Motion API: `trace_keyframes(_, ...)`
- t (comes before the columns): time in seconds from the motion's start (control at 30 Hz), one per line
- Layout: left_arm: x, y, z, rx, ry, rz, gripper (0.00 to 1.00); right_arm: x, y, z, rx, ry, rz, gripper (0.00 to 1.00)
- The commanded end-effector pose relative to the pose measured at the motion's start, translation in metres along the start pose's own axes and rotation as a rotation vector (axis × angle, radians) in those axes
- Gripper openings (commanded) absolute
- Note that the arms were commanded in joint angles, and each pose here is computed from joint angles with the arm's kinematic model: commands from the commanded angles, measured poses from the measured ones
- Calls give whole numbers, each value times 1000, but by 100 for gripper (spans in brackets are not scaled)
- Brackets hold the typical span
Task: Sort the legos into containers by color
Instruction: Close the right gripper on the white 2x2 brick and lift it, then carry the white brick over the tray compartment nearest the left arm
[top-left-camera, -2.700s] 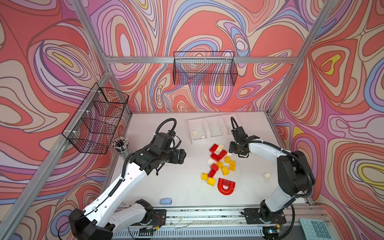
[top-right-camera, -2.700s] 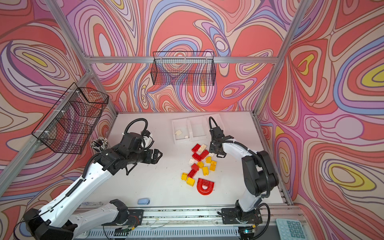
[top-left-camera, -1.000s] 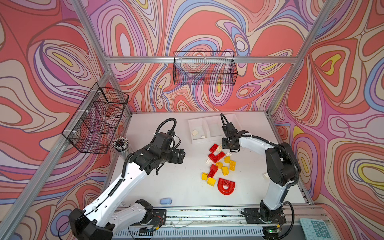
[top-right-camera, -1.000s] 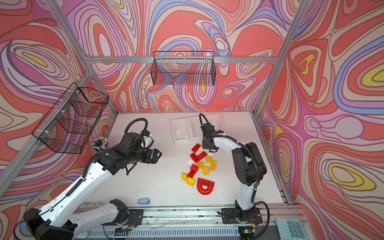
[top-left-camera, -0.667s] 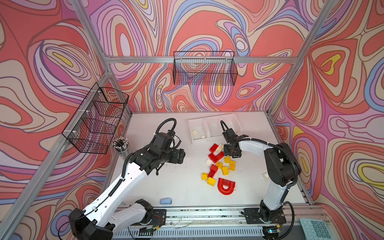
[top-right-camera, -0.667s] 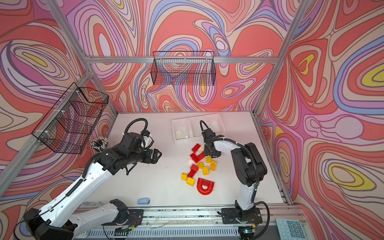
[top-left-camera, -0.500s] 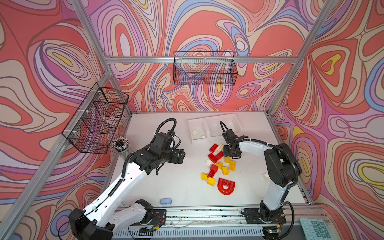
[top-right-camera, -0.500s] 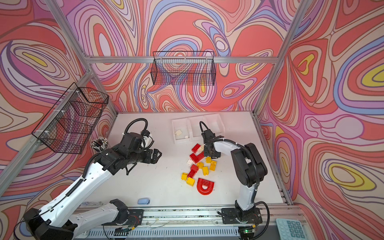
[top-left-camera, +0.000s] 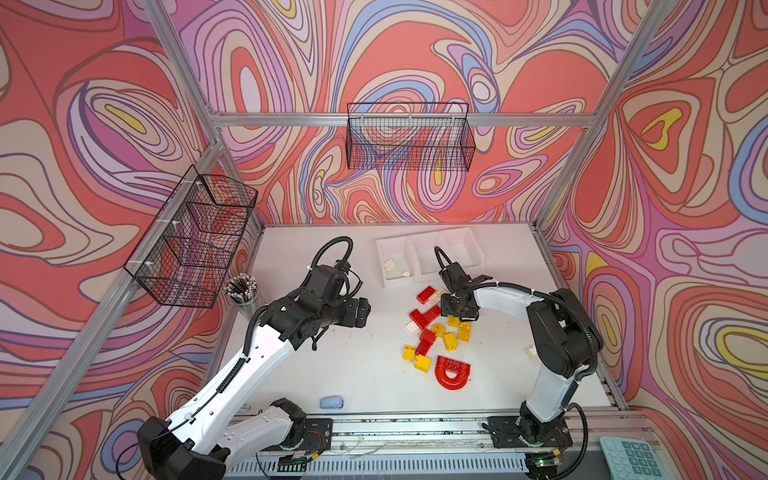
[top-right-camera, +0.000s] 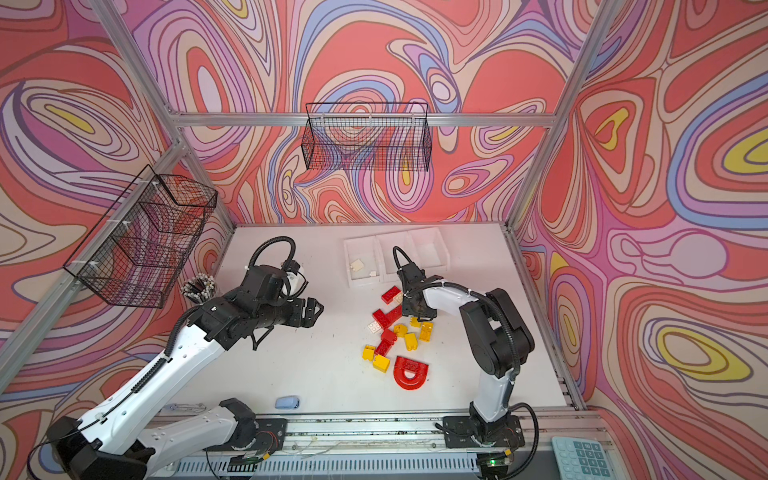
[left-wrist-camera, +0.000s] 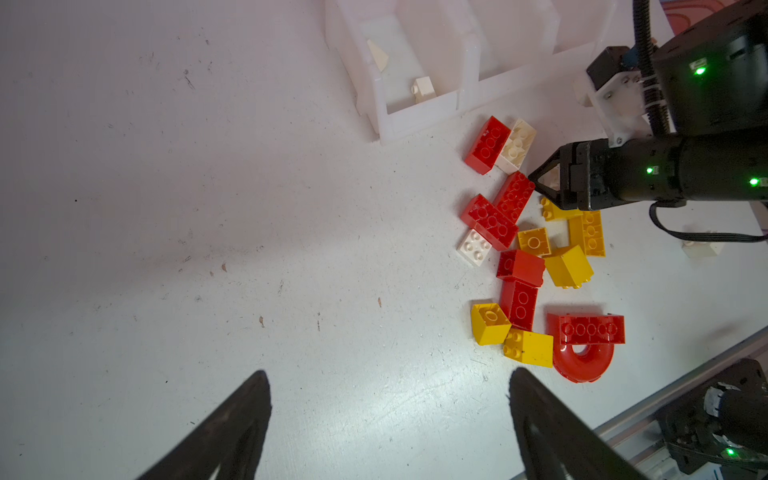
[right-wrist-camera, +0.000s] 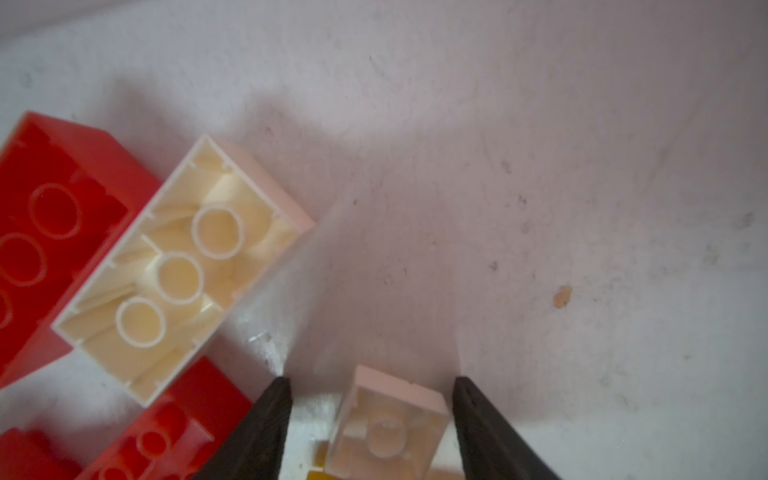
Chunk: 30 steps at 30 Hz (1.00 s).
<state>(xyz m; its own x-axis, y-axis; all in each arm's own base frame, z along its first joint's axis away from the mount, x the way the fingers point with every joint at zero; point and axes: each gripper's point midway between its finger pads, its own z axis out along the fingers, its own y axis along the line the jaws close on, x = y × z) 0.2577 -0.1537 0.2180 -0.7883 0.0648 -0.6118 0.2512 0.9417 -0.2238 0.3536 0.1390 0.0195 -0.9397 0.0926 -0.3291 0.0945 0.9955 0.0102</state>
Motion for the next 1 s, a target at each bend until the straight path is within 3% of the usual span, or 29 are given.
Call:
trace_keyframes(0.0,11,5,3,-16,41,11,90,10,-9,-3,34,17,12,65)
trace_keyframes(0.17,11,6,3,-16,40,11,90,9,-3,-4,-3,11,32,57)
trace_keyframes(0.53,11,7,3,-23,41,11,90,-10,4,-5,-7,-25,34,24)
trace_keyframes(0.77,11,6,3,-21,38,12,90,-26,6,-22,-1,-61,14,18)
trace_keyframes(0.97,12,6,5,-18,48,21,90,-80,41,-55,-109,-160,-31,17)
